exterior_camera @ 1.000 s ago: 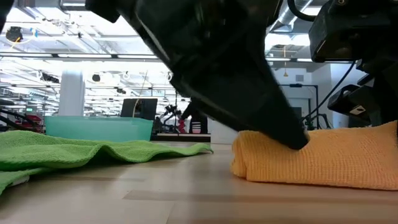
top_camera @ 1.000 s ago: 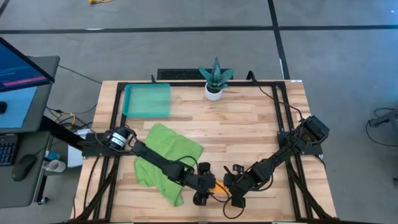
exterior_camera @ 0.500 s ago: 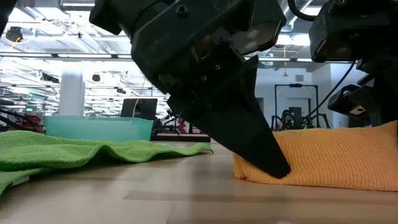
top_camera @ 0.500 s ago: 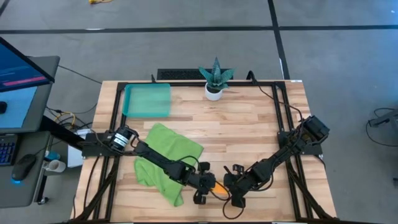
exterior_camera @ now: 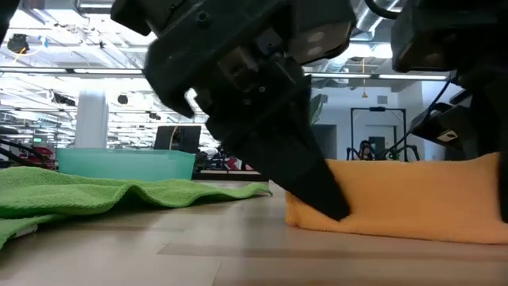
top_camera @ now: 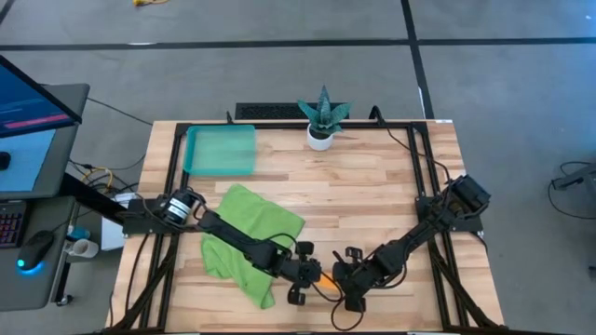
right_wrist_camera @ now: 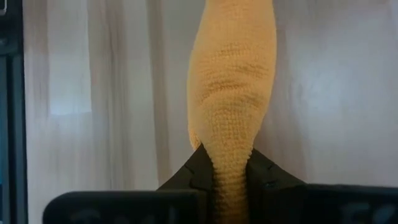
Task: Roll microfiber towels into tight, uniform cylinder then place into a basket
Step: Put the yellow microfiber cloth into the transparent light green bin
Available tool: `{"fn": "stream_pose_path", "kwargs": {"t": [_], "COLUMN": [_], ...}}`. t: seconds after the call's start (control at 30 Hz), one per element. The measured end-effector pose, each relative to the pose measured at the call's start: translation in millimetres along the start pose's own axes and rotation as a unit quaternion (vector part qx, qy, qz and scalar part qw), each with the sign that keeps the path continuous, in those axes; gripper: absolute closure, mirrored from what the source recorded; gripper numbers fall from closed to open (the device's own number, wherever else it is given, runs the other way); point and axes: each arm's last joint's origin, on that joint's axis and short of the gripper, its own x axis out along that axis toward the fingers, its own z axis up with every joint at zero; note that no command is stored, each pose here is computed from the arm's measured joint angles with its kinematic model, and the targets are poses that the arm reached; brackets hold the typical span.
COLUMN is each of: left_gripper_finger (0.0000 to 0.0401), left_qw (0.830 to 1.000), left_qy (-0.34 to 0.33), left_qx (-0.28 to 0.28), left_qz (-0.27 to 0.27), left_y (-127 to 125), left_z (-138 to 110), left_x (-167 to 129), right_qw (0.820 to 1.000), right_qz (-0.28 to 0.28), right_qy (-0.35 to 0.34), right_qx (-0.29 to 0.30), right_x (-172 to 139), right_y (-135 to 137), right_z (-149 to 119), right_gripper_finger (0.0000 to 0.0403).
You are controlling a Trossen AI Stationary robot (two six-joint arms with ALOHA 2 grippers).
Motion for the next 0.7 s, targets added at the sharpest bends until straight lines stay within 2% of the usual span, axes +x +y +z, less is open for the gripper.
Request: {"fn": "stream_pose_path", "kwargs": {"t": [0.17,0.33,0.47,0.7], "left_gripper_finger": [0.0369,0.0367,0.0364,0.0370], "left_qw": [0.999,0.997,0.991,0.978], "left_qy": [0.025,0.052,0.082,0.131], "left_qx": [0.002,0.007,0.014,0.024], "left_qz": [0.022,0.059,0.104,0.162], "left_y": [-2,-4,-3,3], "left_z": [-2,-3,-9,-18], "left_x": [-14,-36,-44,-57], "right_qw": [0.999,0.997,0.994,0.989], "right_qz": [-0.021,-0.033,-0.033,-0.061], "right_qy": [-0.022,-0.063,-0.099,-0.122], "right_qx": [0.008,-0.009,-0.028,-0.049], "right_x": [1,2,2,-1], "right_y": [-7,-17,-28,-52], "right_z": [7,22,38,61], "right_gripper_finger": [0.0347,0.0347,0.0347,0.0347]}}
